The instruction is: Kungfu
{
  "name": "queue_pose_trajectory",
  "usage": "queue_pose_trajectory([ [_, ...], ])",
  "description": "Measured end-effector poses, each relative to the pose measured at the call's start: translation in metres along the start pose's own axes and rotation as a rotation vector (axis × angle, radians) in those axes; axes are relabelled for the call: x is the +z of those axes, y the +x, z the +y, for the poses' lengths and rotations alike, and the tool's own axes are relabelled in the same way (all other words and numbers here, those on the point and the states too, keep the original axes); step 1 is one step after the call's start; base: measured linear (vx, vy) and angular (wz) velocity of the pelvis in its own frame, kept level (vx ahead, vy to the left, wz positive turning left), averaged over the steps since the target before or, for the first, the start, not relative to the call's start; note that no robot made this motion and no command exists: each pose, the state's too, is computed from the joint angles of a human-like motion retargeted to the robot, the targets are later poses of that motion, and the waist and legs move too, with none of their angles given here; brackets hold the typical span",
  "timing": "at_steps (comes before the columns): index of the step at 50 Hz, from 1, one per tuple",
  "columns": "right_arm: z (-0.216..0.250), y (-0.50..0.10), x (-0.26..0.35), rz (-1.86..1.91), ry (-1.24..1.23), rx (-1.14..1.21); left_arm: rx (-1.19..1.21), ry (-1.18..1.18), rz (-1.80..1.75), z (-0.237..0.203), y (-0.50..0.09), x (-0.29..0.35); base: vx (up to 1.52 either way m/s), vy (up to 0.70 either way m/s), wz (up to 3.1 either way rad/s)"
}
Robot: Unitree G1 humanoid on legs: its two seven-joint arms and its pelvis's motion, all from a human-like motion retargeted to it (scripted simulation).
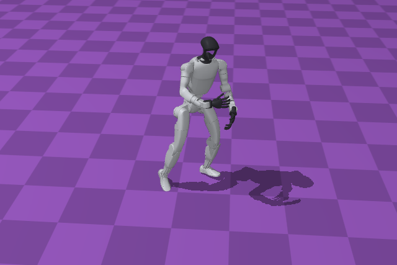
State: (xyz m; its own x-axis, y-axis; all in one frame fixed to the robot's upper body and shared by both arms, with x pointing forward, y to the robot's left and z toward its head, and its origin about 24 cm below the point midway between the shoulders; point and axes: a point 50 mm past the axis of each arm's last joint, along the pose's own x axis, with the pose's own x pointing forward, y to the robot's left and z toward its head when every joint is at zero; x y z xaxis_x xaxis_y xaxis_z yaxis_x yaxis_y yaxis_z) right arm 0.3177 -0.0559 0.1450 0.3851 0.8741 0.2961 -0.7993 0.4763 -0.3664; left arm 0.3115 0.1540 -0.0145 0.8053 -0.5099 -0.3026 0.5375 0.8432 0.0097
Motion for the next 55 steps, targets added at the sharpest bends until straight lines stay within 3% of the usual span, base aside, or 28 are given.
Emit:
queue_pose_trajectory([
  [4, -0.044, 0.039, 0.135, -0.329, -0.327, 0.021, -0.176, 0.15, 0.296, -0.012, -0.021, -0.053, 0.04, -0.03, -0.99],
  [8, -0.073, 0.038, 0.237, -0.5, -0.569, -0.092, -0.35, 0.102, 0.408, -0.064, -0.04, -0.101, 0.15, 0.12, -0.26],
  [13, -0.101, 0.024, 0.286, -0.602, -0.591, -0.281, -0.294, -0.066, 0.461, -0.113, -0.058, -0.138, 0.11, -0.03, 0.58],
  [18, -0.113, 0.006, 0.293, -0.764, -0.489, -0.437, -0.319, -0.135, 0.507, -0.12, -0.061, -0.145, -0.05, -0.04, 0.17],
  [24, -0.118, -0.007, 0.274, -0.889, -0.379, -0.616, -0.33, -0.091, 0.48, -0.105, -0.057, -0.136, 0.01, 0.02, 0.02],
  [35, -0.091, 0.036, 0.208, -0.726, -0.152, -0.494, -0.277, -0.311, 0.309, -0.115, -0.036, -0.114, 0.01, 0.07, -0.1],
  [42, -0.018, 0.069, 0.093, -0.493, 0.351, -0.254, -0.283, -0.509, 0.01, -0.127, 0.006, -0.057, -0.1, 0.06, 0.03],
  [47, 0.052, 0.061, 0.004, -0.315, 0.832, -0.133, -0.403, -0.48, -0.154, -0.144, 0.03, -0.011, -0.16, -0.02, 0.19],
  [52, 0.121, 0.034, -0.057, -0.187, 1.363, -0.175, -0.562, -0.573, -0.18, -0.166, 0.022, -0.017, -0.05, -0.06, -0.21],
  [55, 0.13, 0.013, -0.079, -0.088, 1.45, -0.27, -0.62, -0.619, -0.058, -0.18, 0.01, -0.043, -0.05, 0.08, 0.36],
])
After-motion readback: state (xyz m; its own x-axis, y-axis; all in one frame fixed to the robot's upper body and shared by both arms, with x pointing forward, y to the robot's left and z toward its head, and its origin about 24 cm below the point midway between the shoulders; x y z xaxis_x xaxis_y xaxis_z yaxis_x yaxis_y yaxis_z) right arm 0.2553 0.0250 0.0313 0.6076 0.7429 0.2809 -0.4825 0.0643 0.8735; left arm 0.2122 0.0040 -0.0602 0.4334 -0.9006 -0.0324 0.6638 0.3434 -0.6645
